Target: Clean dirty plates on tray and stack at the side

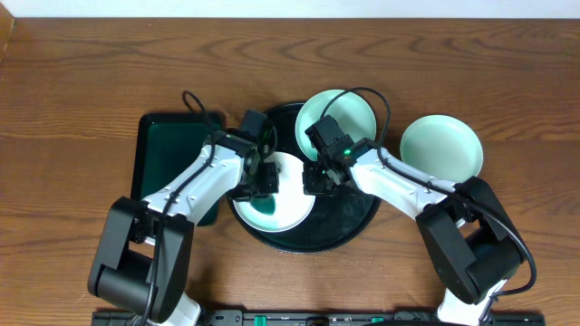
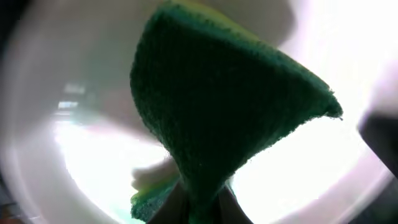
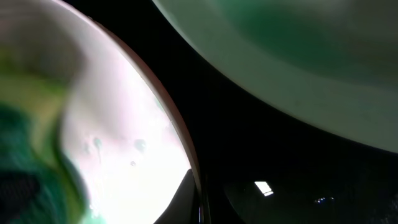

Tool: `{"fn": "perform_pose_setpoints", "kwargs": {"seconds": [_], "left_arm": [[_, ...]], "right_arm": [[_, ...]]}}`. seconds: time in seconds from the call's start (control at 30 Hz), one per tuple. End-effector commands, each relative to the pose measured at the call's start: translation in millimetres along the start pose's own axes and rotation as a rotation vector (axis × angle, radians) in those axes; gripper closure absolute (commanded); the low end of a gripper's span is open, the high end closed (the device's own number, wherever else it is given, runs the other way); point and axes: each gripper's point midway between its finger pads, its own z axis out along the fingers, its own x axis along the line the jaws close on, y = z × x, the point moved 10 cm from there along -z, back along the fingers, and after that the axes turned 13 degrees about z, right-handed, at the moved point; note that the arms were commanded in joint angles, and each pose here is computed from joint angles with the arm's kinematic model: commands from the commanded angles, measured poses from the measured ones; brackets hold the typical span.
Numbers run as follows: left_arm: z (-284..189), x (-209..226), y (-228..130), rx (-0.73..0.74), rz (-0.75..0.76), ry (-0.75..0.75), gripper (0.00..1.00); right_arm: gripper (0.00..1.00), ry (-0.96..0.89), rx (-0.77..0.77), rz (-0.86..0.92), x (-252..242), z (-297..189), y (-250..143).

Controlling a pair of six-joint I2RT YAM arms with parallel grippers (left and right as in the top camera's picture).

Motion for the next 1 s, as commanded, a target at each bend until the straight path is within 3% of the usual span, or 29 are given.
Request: {"fn": "perform_pose_setpoints", "kwargs": {"seconds": [0.0,0.2,0.3,0.37,0.5,0.6,0.7,0.83,0.97], "left_arm": [[5,-7,-5,0.036,0.133,-0.112,0.93],[4,12,12,-0.098,0.088,0.183,0.92],[-3,29,19,-0.213,-0.089,0.428,0.93],[-5,32,20,-0.242,-0.163,0.463,0.93],[0,25,12,-0.161,-0.153,0.358,0.93],[5,11,-6,0.015,-0.076,0.142,0.93],[5,-3,-13,0.090,0.022,-0.034,0.93],[4,-15,-11,0.077,0.123,-0.193,0.93],[5,-13,5,-0.031,0.119,-0.129,0.93]], "right_arm": [[0.99,-0.003,0.000,-0.004,2,4,2],[0.99,-0.002,0.000,-0.003,2,4,2],[0.99,-0.003,0.000,-0.004,2,4,2],[0.99,-0.003,0.000,-0.007,2,4,2],[0.99,-0.003,0.000,-0.011,2,4,2],[0.99,-0.003,0.000,-0.011,2,4,2],[0.99,-0.002,0.000,-0.011,2,4,2],[0.99,0.003,0.000,-0.011,3,4,2],[0.99,0.002,0.001,-0.012,3,4,2]]}}
